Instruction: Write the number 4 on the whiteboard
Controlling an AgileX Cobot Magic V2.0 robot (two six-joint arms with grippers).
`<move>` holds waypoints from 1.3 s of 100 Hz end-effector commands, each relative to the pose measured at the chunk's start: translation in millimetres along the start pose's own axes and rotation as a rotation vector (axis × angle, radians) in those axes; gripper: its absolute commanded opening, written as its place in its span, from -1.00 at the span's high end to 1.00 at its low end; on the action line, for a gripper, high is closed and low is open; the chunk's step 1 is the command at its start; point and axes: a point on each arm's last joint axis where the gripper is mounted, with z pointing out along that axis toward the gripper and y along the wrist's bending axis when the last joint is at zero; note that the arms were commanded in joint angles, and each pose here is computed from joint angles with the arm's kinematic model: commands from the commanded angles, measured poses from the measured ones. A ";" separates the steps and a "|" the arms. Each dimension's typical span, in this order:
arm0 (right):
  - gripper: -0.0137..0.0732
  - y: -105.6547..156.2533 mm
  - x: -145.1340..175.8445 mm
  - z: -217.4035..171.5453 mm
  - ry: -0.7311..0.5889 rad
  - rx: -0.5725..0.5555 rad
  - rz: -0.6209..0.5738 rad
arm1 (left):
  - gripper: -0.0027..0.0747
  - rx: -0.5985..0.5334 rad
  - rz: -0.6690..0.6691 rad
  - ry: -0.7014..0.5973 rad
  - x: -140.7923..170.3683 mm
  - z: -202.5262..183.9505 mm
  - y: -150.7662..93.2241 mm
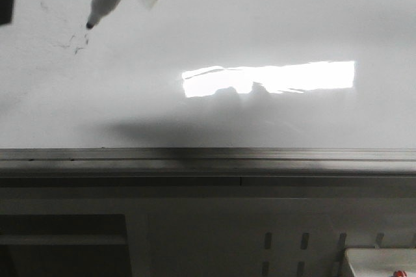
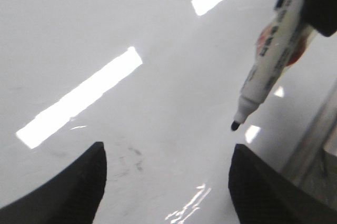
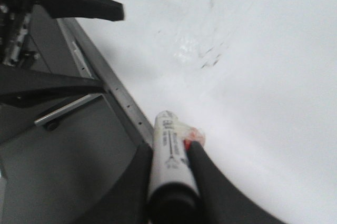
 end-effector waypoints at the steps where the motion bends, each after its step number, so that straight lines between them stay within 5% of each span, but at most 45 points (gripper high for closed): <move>1: 0.84 -8.6 -28.9 -13.4 -0.120 0.046 -0.050 | -0.26 -0.095 -0.165 -0.058 -14.5 -9.8 9.9; 51: 0.84 -50.5 -65.9 15.3 -0.077 0.223 -0.122 | -0.07 -0.156 -0.237 -0.048 -14.9 -20.8 13.6; 130: 0.84 -34.3 -21.2 49.4 0.106 0.141 -0.095 | -0.07 -0.156 -0.234 -0.048 -14.9 -20.8 13.6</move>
